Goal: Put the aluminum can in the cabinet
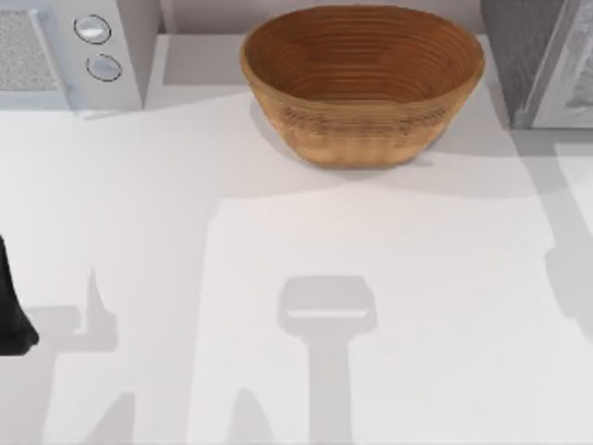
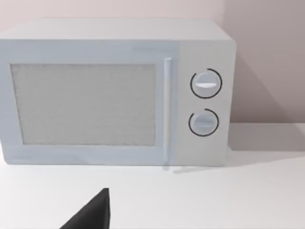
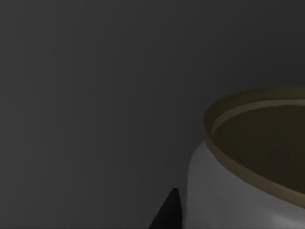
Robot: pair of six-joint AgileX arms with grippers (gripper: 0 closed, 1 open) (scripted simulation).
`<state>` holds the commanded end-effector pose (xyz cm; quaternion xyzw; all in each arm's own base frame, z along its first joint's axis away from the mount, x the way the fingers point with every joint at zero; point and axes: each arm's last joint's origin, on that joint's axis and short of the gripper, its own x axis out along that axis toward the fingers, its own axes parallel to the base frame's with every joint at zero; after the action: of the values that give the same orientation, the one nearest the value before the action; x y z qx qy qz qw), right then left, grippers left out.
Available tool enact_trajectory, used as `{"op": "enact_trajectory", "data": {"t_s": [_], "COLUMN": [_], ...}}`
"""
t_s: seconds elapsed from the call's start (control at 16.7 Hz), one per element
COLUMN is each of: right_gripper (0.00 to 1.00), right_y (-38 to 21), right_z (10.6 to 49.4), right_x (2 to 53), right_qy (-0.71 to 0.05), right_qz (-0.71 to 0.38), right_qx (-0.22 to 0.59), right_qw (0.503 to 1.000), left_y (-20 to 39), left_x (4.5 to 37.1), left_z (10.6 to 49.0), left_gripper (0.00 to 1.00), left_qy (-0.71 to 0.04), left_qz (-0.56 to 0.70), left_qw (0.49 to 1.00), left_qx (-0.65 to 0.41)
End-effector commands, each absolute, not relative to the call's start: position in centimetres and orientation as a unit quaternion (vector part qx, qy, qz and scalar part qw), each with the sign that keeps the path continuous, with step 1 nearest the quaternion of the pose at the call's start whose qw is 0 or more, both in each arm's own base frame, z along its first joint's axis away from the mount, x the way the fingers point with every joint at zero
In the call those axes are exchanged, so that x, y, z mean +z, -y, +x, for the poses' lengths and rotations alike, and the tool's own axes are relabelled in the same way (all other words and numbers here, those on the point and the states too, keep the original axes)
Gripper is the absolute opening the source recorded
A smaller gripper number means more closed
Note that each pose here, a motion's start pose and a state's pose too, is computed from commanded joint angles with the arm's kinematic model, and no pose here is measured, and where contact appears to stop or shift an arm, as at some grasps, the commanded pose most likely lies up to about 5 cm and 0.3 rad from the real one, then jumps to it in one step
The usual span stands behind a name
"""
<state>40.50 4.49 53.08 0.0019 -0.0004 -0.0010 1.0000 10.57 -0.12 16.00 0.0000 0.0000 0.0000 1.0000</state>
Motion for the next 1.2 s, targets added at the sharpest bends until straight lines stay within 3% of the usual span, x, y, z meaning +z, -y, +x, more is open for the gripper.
{"op": "enact_trajectory", "data": {"t_s": [0.3, 1.08, 1.2], "right_gripper": [0.00, 0.98, 1.00], "right_y": [-4.48, -4.48, -4.48], "right_z": [40.58, 40.58, 40.58], "right_x": [53.03, 53.03, 53.03], "right_qy": [0.000, 0.000, 0.000], "right_qz": [0.002, 0.002, 0.002], "right_qx": [-0.001, -0.001, -0.001], "right_qw": [1.000, 1.000, 1.000], "left_y": [0.12, 0.12, 0.12], "left_x": [16.00, 16.00, 16.00], "left_z": [10.57, 10.57, 10.57], "left_gripper": [1.00, 1.00, 1.00], "left_qy": [0.000, 0.000, 0.000], "left_qz": [0.000, 0.000, 0.000], "left_qw": [1.000, 1.000, 1.000], "left_qx": [0.000, 0.000, 0.000]}}
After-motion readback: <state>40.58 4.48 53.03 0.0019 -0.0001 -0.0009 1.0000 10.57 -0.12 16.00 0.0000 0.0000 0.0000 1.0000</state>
